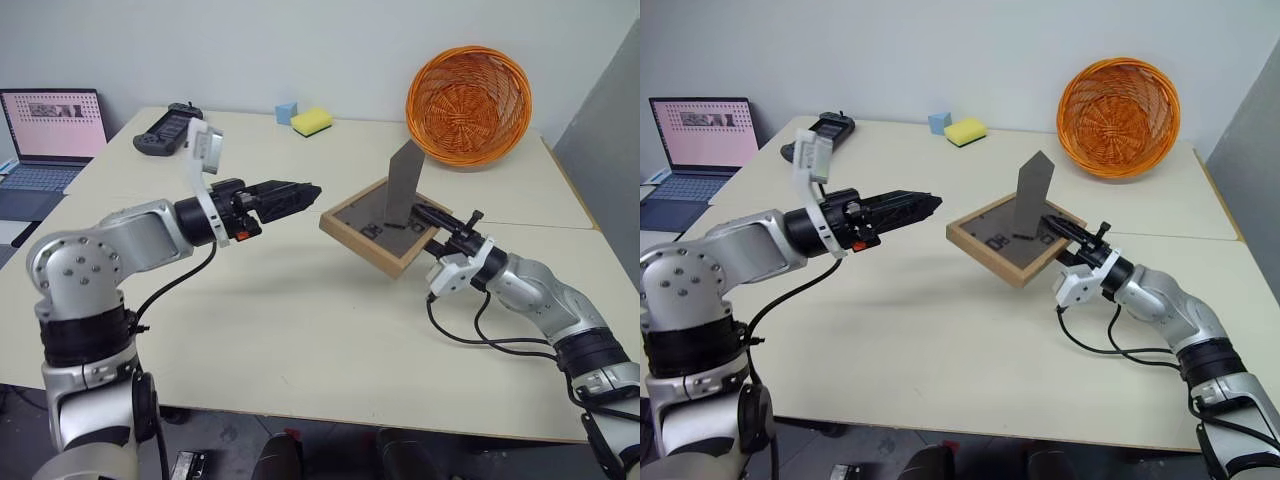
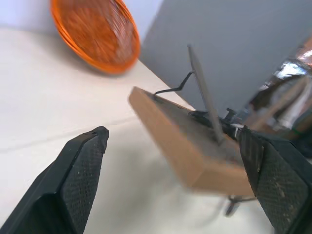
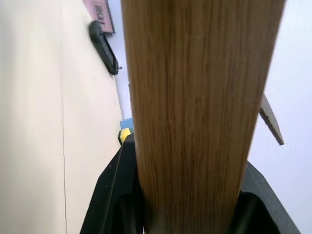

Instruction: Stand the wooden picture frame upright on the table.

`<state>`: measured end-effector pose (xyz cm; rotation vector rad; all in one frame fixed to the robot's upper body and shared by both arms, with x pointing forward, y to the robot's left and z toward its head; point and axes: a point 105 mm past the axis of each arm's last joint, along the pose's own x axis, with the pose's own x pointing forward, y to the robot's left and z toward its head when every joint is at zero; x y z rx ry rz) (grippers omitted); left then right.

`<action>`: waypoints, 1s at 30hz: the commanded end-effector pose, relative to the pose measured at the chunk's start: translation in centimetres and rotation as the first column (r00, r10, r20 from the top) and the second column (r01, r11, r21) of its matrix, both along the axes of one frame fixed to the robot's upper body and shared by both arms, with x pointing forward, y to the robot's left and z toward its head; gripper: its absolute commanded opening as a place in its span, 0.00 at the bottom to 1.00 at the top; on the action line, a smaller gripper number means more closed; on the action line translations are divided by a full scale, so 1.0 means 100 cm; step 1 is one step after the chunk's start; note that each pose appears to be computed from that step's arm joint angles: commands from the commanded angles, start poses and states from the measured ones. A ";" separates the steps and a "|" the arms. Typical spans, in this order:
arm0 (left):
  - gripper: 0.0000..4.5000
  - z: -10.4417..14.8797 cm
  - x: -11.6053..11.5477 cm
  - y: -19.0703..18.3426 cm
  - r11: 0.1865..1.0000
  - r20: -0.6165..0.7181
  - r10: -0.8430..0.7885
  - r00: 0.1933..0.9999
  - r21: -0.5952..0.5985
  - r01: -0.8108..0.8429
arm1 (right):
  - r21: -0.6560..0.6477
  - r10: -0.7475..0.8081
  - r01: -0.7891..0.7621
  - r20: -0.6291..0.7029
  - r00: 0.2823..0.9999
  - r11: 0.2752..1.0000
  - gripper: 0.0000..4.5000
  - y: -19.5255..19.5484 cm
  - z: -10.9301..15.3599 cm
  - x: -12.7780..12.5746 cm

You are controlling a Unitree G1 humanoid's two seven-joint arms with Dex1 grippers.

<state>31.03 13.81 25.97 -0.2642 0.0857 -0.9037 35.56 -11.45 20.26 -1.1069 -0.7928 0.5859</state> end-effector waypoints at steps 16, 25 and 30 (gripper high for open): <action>0.99 -0.013 -0.034 -0.003 0.990 0.179 0.075 0.981 0.107 -0.095 | 0.602 0.433 0.217 -0.739 0.516 0.768 0.35 0.043 -0.022 0.043; 0.99 -0.005 -0.029 -0.001 0.989 0.188 0.066 0.980 0.118 -0.089 | 0.593 0.408 0.299 -0.765 0.498 0.747 0.35 0.034 -0.050 0.042; 0.99 -0.003 -0.026 -0.002 0.989 0.186 0.054 0.981 0.124 -0.078 | 0.566 0.387 0.335 -0.793 0.472 0.753 0.35 0.028 -0.066 0.036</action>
